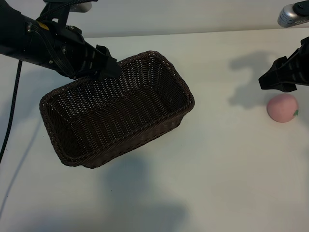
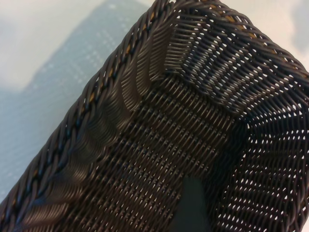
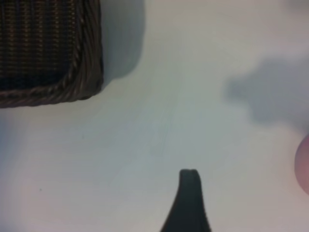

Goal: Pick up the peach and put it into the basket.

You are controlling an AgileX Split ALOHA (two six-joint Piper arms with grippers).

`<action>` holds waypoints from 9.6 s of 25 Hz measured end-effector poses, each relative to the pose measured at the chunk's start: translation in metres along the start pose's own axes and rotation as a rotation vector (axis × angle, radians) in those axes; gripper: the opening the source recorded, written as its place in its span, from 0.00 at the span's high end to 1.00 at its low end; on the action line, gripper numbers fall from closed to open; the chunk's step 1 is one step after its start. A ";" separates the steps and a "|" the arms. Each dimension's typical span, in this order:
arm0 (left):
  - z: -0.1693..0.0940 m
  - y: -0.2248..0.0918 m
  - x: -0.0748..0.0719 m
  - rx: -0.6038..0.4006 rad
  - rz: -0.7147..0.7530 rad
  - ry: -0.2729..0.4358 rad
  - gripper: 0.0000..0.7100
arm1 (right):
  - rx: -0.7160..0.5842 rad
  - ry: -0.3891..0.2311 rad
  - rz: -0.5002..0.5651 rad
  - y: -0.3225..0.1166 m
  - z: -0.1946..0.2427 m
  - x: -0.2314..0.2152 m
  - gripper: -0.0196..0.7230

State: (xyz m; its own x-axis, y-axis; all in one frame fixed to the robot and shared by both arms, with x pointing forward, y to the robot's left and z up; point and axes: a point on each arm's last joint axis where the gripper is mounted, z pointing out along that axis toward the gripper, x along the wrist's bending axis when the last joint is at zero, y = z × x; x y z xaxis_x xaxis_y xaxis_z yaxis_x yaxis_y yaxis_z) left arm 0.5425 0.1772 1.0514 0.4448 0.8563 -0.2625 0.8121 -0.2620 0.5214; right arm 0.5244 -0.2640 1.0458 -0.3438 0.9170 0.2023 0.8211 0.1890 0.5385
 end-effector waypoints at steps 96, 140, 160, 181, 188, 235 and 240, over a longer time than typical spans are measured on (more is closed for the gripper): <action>0.082 -0.114 0.063 0.281 -0.743 0.460 0.34 | -0.002 0.006 0.013 0.000 0.000 0.001 0.19; 0.026 -0.052 0.046 -0.142 -0.717 0.092 0.53 | 0.000 0.026 0.032 0.000 0.000 0.002 0.19; 0.096 -0.030 0.065 -0.049 -0.761 0.019 0.53 | -0.001 0.027 0.033 0.000 0.000 0.002 0.28; 0.113 -0.034 0.068 -0.040 -0.752 -0.013 0.53 | 0.003 0.029 0.033 0.000 0.000 0.003 0.28; 0.113 -0.034 0.067 -0.037 -0.766 -0.020 0.38 | 0.005 0.031 0.033 0.000 0.000 0.003 0.28; -0.144 -0.048 0.106 0.077 -0.407 0.390 0.16 | 0.025 0.043 0.033 -0.002 0.000 0.004 0.29; -0.178 -0.061 0.088 0.009 -0.402 0.393 0.16 | 0.025 0.043 0.033 -0.002 0.000 0.004 0.29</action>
State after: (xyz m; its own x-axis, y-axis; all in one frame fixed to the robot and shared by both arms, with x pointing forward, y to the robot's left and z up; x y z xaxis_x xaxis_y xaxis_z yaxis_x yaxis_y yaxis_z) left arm 0.4649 0.3474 1.1411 -0.0737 0.9905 -0.1159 0.8924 0.1174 0.4356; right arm 0.5212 -0.2609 1.0456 -0.3353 0.9071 0.2546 0.8432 0.1683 0.5106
